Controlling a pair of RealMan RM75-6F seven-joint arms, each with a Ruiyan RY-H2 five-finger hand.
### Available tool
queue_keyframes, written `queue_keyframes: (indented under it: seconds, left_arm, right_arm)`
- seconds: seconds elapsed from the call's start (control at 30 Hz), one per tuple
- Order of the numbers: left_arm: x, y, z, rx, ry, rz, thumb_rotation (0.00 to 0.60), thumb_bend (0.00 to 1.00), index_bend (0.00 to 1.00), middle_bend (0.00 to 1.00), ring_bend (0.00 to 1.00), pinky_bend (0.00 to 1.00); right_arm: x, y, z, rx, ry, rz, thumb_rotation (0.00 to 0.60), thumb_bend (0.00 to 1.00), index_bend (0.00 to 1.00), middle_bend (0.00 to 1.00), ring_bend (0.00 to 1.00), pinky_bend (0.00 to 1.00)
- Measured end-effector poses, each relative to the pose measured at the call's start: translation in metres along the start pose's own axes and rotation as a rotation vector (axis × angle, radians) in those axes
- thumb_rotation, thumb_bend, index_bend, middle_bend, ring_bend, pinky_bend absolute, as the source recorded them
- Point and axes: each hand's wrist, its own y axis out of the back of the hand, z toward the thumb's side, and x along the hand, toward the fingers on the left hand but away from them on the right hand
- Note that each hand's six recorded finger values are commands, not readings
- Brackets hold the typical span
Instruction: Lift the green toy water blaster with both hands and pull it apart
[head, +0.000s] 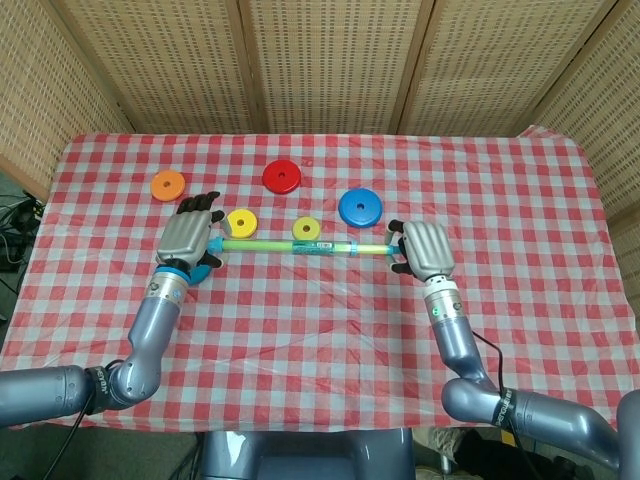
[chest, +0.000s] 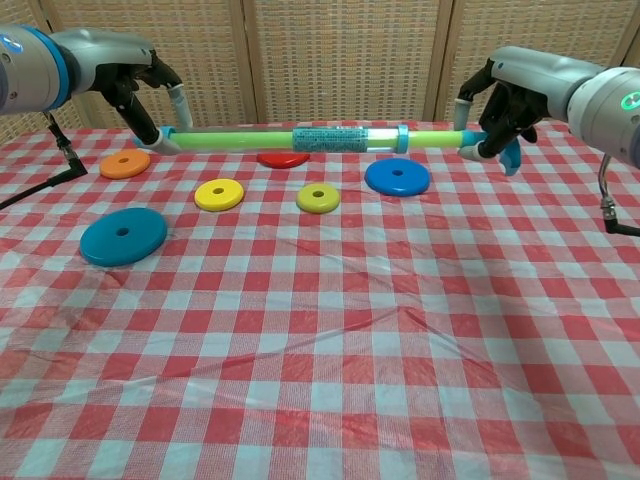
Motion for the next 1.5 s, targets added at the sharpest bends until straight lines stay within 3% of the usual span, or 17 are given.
queue_keyframes:
  seconds: [0.57,1.03,1.5]
  left_arm:
    - [-0.003,-0.003,0.000,-0.005,-0.010,0.016,0.600,0.34,0.50,0.00,0.00,0.00]
    - [-0.019,-0.018,-0.028,-0.020,0.015,-0.016,0.600,0.34,0.52,0.00,0.00,0.00]
    - [-0.038,-0.013,-0.068,0.008,0.038,0.012,0.600,0.34,0.52,0.00,0.00,0.00]
  right_arm:
    - [0.001,-0.004,-0.007,0.012,-0.017,0.008,0.600,0.52,0.73,1.00,1.00,0.79]
    - [-0.007,0.011,-0.021,0.048,-0.048,-0.024,0.600,0.52,0.73,1.00,1.00,0.79]
    - [-0.019,0.035,-0.073,0.111,-0.177,-0.061,0.600,0.52,0.73,1.00,1.00,0.79]
